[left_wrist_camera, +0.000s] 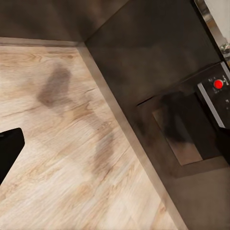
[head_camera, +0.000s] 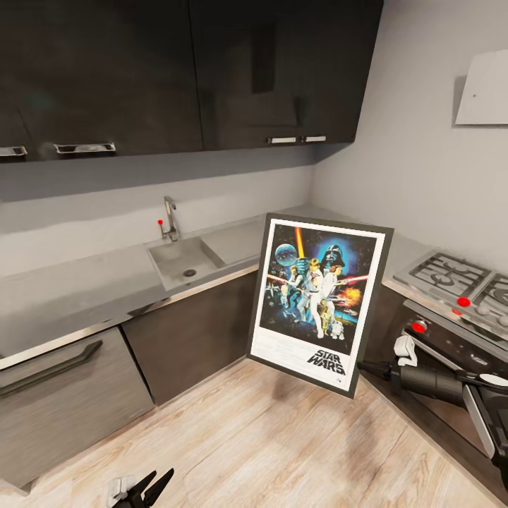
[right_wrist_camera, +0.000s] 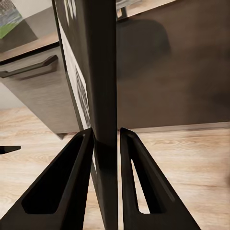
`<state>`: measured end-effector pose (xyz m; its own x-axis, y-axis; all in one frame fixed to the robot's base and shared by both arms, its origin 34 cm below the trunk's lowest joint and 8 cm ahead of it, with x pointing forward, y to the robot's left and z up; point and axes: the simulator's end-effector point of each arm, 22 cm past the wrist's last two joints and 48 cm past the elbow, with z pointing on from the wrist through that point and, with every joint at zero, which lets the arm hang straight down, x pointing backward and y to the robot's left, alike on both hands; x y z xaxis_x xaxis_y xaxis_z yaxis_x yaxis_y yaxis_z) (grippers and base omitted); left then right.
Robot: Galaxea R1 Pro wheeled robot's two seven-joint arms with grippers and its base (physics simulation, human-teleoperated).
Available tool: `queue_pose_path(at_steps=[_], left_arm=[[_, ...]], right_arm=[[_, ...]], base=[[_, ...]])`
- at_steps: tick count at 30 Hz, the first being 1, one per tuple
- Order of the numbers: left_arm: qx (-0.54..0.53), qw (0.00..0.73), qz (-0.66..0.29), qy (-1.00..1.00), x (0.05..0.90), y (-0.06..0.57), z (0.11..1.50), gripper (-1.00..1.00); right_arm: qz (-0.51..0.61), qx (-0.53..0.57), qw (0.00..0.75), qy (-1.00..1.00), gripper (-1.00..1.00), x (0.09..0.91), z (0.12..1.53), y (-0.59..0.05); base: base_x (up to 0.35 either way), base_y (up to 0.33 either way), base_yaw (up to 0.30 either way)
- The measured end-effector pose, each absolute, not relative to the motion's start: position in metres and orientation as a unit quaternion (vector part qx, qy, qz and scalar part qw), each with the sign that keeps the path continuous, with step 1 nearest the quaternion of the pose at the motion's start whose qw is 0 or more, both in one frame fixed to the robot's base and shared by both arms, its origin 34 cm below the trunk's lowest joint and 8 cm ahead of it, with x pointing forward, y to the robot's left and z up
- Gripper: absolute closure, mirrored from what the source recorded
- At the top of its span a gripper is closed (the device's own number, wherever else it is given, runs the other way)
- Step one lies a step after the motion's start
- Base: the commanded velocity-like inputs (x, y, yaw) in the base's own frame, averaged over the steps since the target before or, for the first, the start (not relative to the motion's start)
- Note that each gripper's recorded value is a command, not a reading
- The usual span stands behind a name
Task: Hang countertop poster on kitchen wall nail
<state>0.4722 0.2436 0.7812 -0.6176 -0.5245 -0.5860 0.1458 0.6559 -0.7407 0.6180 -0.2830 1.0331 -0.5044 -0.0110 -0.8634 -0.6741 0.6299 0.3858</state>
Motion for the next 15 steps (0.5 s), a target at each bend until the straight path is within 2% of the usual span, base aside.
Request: queue_pose_path(at_steps=[15], left_arm=[[-0.117,0.421,-0.398,0.807,0.4722,0.2437,0.7812,-1.0]], right_arm=[[0.371,-0.218,0.447,0.784,1.0,0.618,1.033,-0.2827]], base=[[0.0,0.0,0.0]])
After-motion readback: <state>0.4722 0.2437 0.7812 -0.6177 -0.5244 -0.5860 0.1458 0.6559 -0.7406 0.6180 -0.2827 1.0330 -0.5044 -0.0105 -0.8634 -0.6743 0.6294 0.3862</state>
